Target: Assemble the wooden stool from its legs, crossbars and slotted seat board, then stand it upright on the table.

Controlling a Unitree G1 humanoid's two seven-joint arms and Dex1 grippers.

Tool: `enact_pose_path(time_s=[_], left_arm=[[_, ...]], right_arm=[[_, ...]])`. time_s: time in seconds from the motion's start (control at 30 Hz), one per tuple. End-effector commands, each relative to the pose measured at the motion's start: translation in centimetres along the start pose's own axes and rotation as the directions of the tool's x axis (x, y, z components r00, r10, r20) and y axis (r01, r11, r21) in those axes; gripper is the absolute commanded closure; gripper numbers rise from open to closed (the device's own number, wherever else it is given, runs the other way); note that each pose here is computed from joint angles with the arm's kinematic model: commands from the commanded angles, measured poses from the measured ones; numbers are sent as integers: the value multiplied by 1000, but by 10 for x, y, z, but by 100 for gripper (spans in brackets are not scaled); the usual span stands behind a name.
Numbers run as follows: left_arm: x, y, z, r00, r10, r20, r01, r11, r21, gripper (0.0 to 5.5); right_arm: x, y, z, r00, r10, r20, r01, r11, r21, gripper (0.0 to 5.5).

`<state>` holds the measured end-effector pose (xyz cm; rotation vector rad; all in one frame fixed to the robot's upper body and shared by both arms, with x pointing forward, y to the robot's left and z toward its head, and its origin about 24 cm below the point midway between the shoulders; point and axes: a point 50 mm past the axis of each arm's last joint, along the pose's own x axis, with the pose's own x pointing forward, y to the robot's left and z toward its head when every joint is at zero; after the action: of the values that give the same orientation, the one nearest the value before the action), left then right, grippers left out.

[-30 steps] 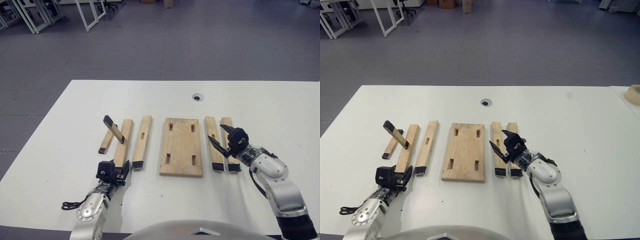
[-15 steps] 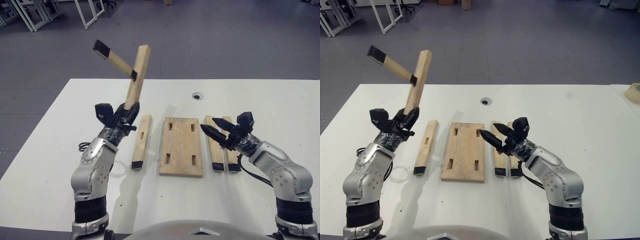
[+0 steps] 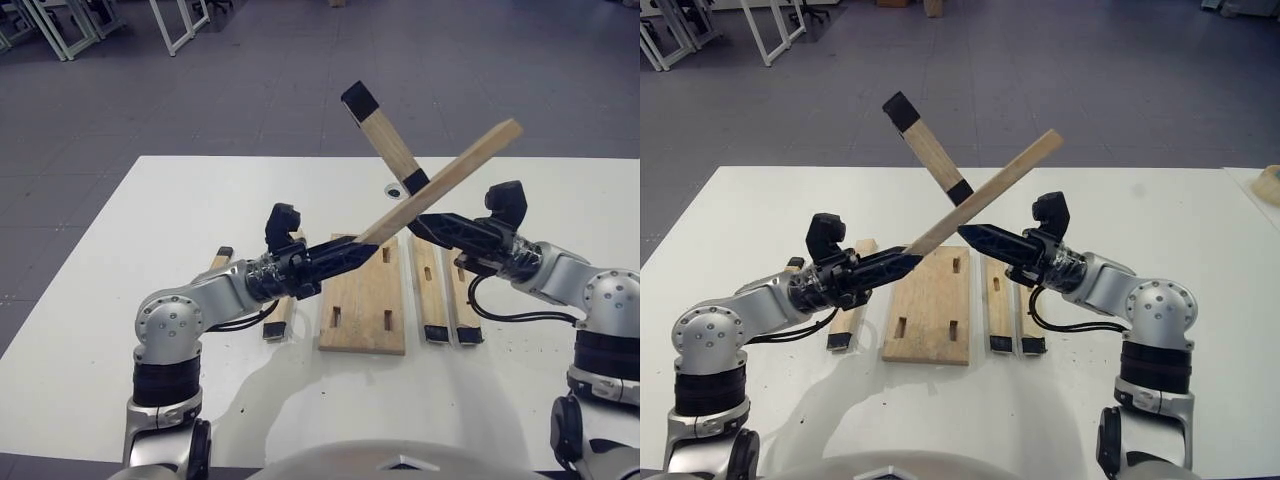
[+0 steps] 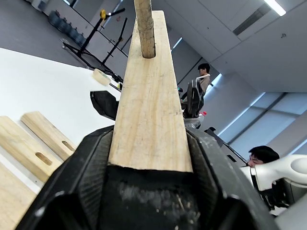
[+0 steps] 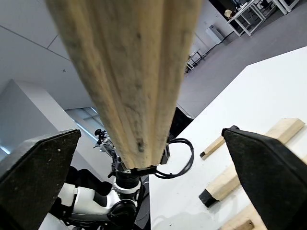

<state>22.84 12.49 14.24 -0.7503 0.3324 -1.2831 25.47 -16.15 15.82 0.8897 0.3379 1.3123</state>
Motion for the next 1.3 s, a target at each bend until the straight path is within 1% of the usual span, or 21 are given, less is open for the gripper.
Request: enact_pose_path(time_s=[0.03,0.07,0.1,0.13,0.23,0.27,0.3,0.33,0.37,0.4,0.5,0.63,0.83,0.87,0.97,1.03,1.07,1.1,1.2,1.27,1.3], left_arm=[[1,0,-1,1000,5,-17,-4,1000,6,343],[1,0,-2,1000,5,-20,-5,1000,5,343],[1,0,-3,1000,4,-23,-4,1000,4,343],[1,0,-3,1000,1,-28,-1,1000,2,343],[1,0,-3,1000,-1,-30,1,1000,-1,343],[1,0,-3,1000,-1,-29,1,1000,-1,343],[1,1,-3,1000,0,-30,0,1000,0,343],[0,1,-2,1000,1,-30,-1,1000,0,343],[0,1,-2,1000,3,-30,-3,1000,1,343],[0,1,-1,1000,2,-29,-2,1000,2,343],[-1,1,0,1000,-6,-28,6,1000,2,343],[1,1,0,1000,-16,-27,16,1000,2,343],[1,-3,3,998,-49,-31,50,998,34,344],[1,-4,4,998,-51,-30,52,997,50,307],[-3,-7,7,997,-77,-22,79,994,80,254],[-10,-11,8,995,-94,-43,98,990,102,219],[-15,-12,8,995,-86,-57,92,989,114,218],[-21,-11,10,996,-65,-69,73,989,128,217],[-40,3,23,993,102,-64,-84,966,245,217],[-40,7,27,982,179,-66,-146,929,339,217],[-37,11,24,968,232,-98,-177,903,392,217]], right_arm=[[9,10,8,997,73,-6,-73,997,-7,0],[11,10,8,997,70,-12,-70,997,-11,26],[12,10,8,998,65,-17,-66,998,-13,36],[13,10,8,998,63,-19,-63,998,-13,66],[14,10,8,998,56,-24,-57,998,-14,126],[14,10,8,998,53,-26,-53,998,-16,135],[14,10,8,998,49,-26,-49,999,-19,160],[14,9,8,999,45,-25,-46,999,-22,171],[15,9,8,999,39,-30,-40,999,-29,200],[15,9,8,999,36,-34,-37,999,-32,213],[14,9,8,999,32,-36,-33,999,-42,285],[10,9,9,998,21,-51,-24,997,-69,348],[6,6,10,998,5,-60,-10,997,-76,348],[6,6,10,998,6,-62,-11,997,-74,348],[5,4,10,998,-4,-58,0,997,-74,348],[3,2,10,998,-17,-62,12,997,-79,348],[2,2,9,998,-22,-66,17,997,-79,348],[0,2,8,997,-27,-71,21,997,-81,348],[-10,2,7,994,-60,-87,52,994,-92,348],[-17,0,5,990,-93,-109,81,990,-112,348],[-19,-1,4,987,-111,-118,96,988,-124,348]])
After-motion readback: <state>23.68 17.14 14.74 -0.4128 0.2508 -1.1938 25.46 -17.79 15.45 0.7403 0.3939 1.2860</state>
